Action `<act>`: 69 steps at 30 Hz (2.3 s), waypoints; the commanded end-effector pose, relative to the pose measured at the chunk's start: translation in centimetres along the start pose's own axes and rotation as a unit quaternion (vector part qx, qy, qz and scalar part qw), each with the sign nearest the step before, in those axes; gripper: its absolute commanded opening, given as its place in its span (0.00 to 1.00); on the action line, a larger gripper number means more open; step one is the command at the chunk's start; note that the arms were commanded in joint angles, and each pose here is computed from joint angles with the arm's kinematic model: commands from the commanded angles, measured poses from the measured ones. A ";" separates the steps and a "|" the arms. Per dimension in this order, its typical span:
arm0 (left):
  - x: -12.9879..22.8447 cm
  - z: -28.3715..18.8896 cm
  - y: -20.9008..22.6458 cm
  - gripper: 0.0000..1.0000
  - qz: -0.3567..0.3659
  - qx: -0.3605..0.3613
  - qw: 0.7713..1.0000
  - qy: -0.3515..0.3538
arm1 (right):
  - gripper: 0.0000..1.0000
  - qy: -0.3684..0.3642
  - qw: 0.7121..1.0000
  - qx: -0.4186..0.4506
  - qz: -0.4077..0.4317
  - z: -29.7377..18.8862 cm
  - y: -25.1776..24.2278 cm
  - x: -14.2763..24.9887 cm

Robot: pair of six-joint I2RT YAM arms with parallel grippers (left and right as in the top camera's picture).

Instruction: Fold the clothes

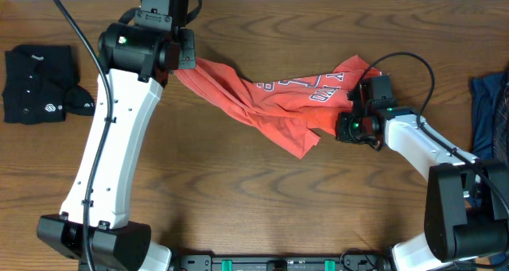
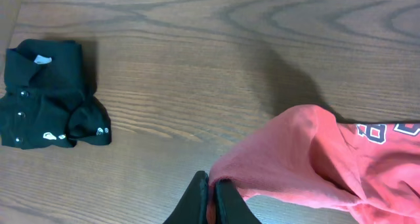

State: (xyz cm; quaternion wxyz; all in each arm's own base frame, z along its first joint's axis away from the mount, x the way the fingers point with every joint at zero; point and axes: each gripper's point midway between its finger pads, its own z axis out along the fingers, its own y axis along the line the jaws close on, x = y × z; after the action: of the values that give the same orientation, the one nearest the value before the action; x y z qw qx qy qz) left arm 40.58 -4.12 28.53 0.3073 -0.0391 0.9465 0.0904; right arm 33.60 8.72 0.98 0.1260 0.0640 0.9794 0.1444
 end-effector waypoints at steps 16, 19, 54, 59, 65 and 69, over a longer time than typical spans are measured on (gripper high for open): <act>-0.6 -0.7 0.7 0.06 -0.003 -0.010 1.000 -0.015 | 0.01 -0.099 0.992 0.050 -0.059 -13.1 2.9 -8.2; -0.6 -0.7 0.7 0.06 -0.003 -0.010 1.000 -0.015 | 0.01 -0.135 0.986 0.058 -0.076 -18.3 4.2 -10.0; -2.4 -27.0 8.4 0.06 -0.097 0.089 0.918 -0.373 | 0.01 -0.459 0.878 0.137 -0.019 -53.4 0.7 -9.9; -1.1 -30.2 9.2 0.06 -0.099 0.105 0.901 -0.410 | 0.01 -0.503 0.854 0.132 -0.028 -56.5 1.9 -8.0; 0.4 -32.7 10.4 0.06 -0.101 0.108 0.887 -0.438 | 0.01 -0.554 0.822 0.126 -0.039 -60.0 3.2 -4.9; 1.0 -34.0 11.0 0.06 -0.101 0.109 0.879 -0.454 | 0.01 -0.604 0.787 0.120 -0.050 -63.1 4.5 -2.3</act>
State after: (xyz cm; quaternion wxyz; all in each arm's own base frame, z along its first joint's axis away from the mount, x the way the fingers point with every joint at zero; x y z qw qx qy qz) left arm 20.05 -0.51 55.21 0.6955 -0.0558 0.7151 -0.0427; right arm 22.53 -4.34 59.10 0.6528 0.1043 0.7498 -0.0291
